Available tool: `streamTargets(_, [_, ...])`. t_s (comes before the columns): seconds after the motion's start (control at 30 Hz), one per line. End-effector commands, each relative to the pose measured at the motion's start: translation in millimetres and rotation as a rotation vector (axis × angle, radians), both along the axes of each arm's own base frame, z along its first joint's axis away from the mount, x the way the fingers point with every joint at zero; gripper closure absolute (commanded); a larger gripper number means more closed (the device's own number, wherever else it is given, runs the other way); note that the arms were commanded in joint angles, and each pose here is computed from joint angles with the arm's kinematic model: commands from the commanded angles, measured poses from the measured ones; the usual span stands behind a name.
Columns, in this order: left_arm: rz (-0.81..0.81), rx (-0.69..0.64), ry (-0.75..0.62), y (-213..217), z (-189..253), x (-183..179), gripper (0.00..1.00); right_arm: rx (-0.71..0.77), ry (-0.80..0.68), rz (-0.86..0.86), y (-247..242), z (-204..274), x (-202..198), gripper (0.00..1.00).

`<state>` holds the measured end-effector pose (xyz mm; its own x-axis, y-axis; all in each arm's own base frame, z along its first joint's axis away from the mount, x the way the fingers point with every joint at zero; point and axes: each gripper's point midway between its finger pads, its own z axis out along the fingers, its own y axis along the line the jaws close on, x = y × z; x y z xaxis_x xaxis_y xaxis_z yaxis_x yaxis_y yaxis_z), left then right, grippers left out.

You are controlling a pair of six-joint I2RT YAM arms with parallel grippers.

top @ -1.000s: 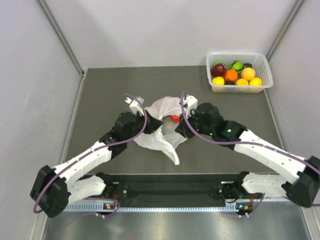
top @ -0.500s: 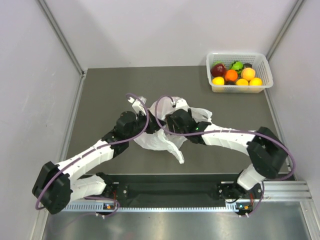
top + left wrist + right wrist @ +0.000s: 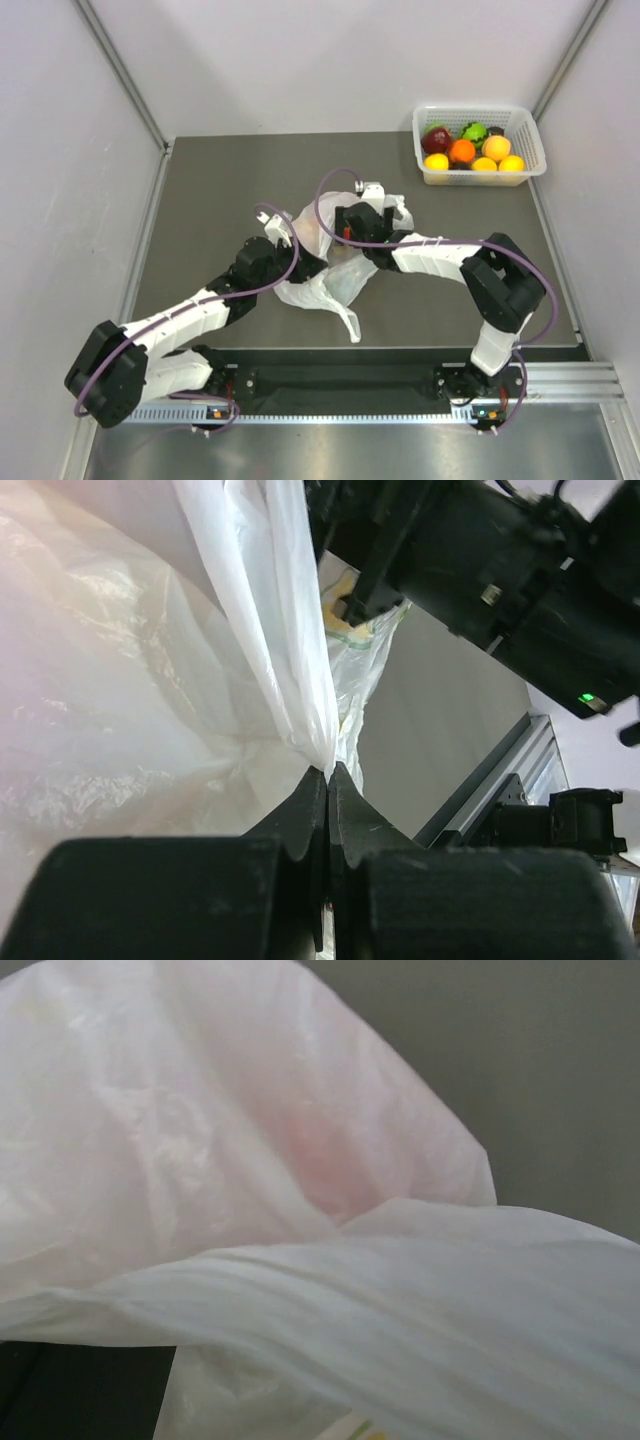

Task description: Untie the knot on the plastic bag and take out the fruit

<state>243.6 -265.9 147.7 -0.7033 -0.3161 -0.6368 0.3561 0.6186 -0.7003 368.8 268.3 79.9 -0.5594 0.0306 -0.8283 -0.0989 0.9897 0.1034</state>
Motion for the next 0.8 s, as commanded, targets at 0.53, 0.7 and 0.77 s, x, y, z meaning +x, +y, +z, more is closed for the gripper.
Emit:
streamTargets(0.53, [-0.057, -0.034, -0.008, -6.5, -4.5, -10.8, 1.0, 0.323, -0.119, -0.039, 15.4, 3.3, 71.4, 0.49])
streamTargets(0.7, [-0.051, -0.029, -0.007, -6.3, -6.9, -8.9, 1.0, 0.352, -0.168, 0.053, 10.3, 27.6, 53.8, 0.68])
streamTargets(0.77, [-0.051, -0.027, -0.011, -6.8, -5.8, -8.1, 1.0, 0.36, -0.168, 0.098, 9.6, 38.6, 41.5, 0.66])
